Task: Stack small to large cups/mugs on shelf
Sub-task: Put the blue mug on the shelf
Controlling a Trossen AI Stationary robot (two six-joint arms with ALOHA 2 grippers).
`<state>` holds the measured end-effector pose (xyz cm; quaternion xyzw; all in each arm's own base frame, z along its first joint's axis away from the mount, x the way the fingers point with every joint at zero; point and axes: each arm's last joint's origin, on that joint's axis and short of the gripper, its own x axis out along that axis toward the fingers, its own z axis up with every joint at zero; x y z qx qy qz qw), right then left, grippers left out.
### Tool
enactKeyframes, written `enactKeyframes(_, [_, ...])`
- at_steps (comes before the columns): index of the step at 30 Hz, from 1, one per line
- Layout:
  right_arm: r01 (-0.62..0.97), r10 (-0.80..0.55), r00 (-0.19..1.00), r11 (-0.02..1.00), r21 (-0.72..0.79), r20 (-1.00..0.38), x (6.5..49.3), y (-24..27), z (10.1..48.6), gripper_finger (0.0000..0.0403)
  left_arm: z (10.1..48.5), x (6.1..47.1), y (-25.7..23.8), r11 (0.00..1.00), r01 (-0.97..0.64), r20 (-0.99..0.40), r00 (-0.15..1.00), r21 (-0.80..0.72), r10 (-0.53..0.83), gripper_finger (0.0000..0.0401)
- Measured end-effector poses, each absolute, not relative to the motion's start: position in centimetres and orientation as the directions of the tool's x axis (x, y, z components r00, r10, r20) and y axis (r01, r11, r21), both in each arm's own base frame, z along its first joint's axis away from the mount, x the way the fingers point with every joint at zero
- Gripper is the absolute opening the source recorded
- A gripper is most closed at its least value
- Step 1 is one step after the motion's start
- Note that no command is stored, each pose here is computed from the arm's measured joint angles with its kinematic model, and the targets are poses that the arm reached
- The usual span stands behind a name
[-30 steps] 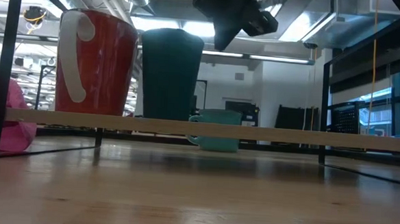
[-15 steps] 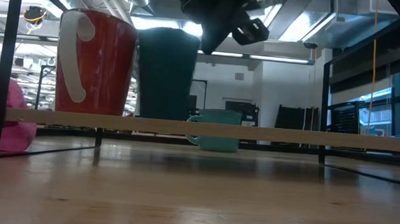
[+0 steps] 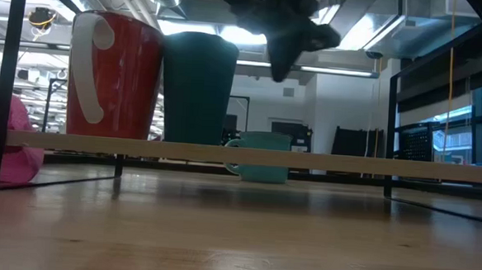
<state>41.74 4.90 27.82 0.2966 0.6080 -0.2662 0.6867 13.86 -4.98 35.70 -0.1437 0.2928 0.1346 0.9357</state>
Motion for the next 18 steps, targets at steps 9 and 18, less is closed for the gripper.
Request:
enactKeyframes(9, [0.732,-0.131,0.185,0.680,0.048,-0.974,40.6,1.5,30.7,0.0036,35.8,13.9,-5.0,0.922,-0.332,-0.577,0.800,-0.197,0.165,0.0014])
enactKeyframes(18, [0.650,-0.103,0.306,0.749,0.129,-0.946,41.2,-5.5,31.4,0.0038,35.9,14.3,-4.2,0.902,-0.369,-0.573,0.799,-0.224,0.185,0.0014])
